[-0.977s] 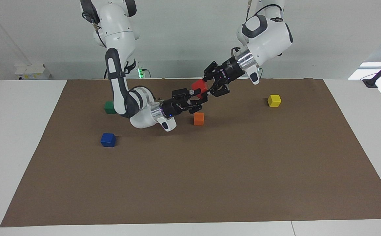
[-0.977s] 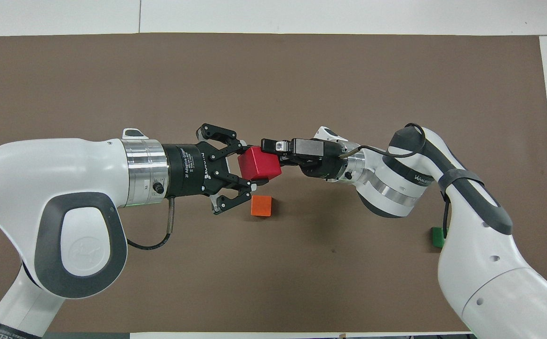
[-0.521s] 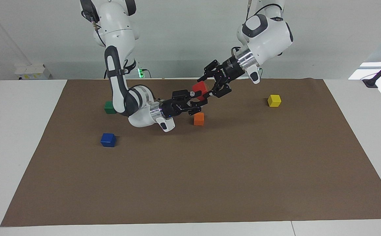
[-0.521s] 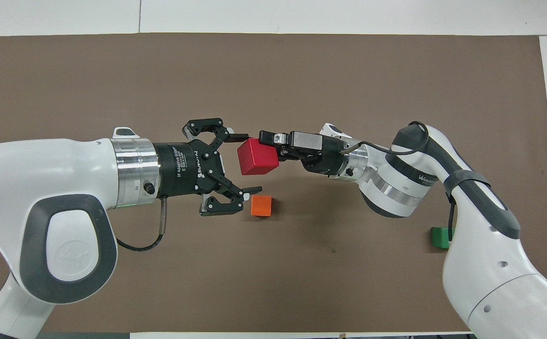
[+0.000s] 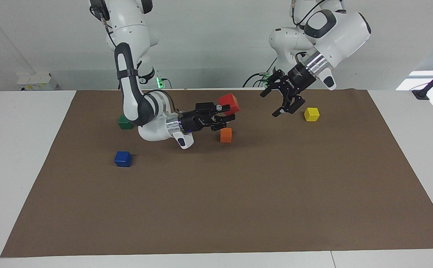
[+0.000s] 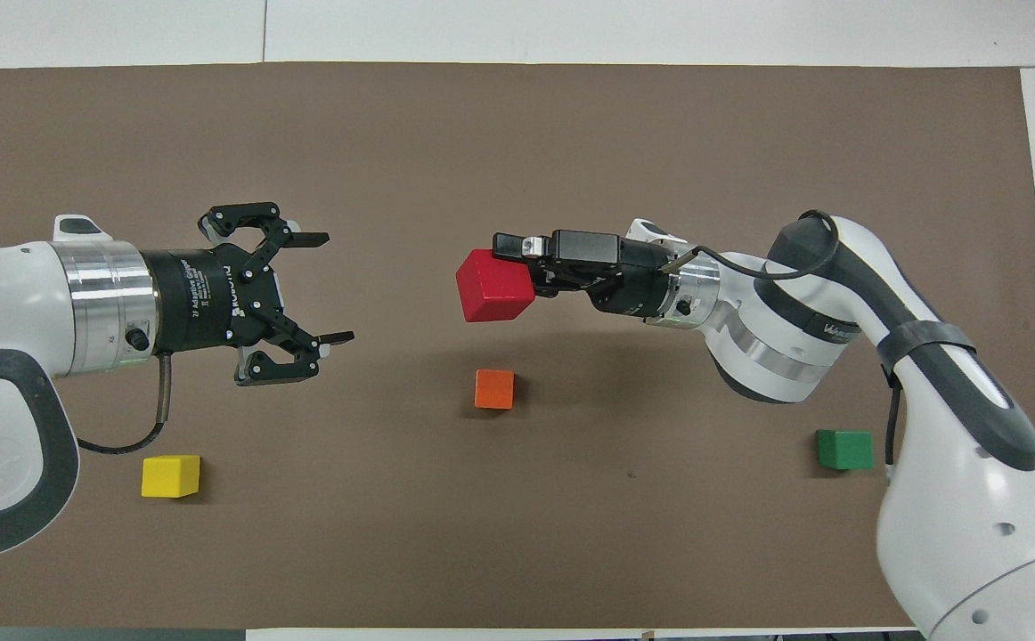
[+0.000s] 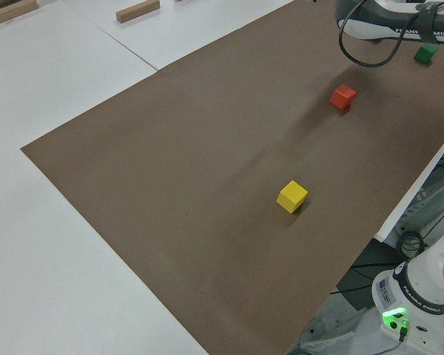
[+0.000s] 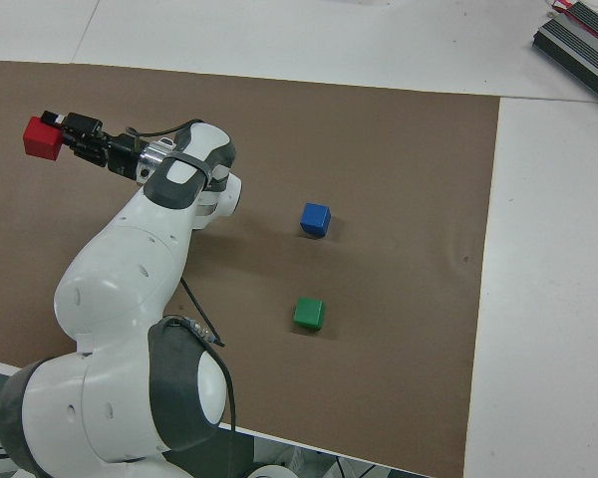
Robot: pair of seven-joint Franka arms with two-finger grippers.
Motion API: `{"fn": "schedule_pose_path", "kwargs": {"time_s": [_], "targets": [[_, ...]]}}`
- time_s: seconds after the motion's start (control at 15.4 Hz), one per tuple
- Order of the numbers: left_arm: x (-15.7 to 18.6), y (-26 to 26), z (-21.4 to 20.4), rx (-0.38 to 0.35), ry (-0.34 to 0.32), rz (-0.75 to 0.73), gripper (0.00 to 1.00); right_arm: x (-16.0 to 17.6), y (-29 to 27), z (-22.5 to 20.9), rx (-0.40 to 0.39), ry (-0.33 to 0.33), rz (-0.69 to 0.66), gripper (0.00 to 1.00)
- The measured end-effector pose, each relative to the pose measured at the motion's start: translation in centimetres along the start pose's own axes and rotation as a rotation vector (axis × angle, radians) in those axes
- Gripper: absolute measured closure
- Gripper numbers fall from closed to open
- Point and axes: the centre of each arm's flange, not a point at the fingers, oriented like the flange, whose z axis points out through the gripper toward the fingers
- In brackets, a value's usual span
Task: Transfer red block to right arm and stack on blue block
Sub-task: 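Carry the red cube with the right gripper over the blue cube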
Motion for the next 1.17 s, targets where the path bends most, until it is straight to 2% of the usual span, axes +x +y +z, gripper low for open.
{"fn": "schedule_pose_path", "kwargs": {"time_s": [0.13, 0.26, 0.46, 0.59, 0.85, 1.17], "targets": [[2.3, 0.8, -0.6, -0.015, 0.100, 0.107, 0.00, 0.7, -4.0, -1.0, -0.135, -0.007, 0.021, 0.45], [4.7, 1.5, -1.1, -0.001, 0.213, 0.273, 0.00, 0.8, -8.6, -2.0, -0.288, -0.017, 0.032, 0.45], [7.2, 2.3, -1.3, 0.078, 0.328, 0.580, 0.00, -0.2, -14.1, -3.4, -0.470, -0.021, 0.045, 0.45], [8.3, 2.5, -2.0, 0.145, 0.391, 0.729, 0.00, -0.8, -15.9, -4.8, -0.577, -0.021, 0.041, 0.45], [8.8, 2.5, -3.3, 0.316, 0.478, 1.033, 0.00, -1.7, -19.0, -7.4, -0.818, -0.030, 0.034, 0.45], [10.2, 2.8, -4.0, 0.490, 0.511, 1.292, 0.00, -2.9, -24.6, -10.6, -1.140, -0.037, -0.010, 0.45]]}}
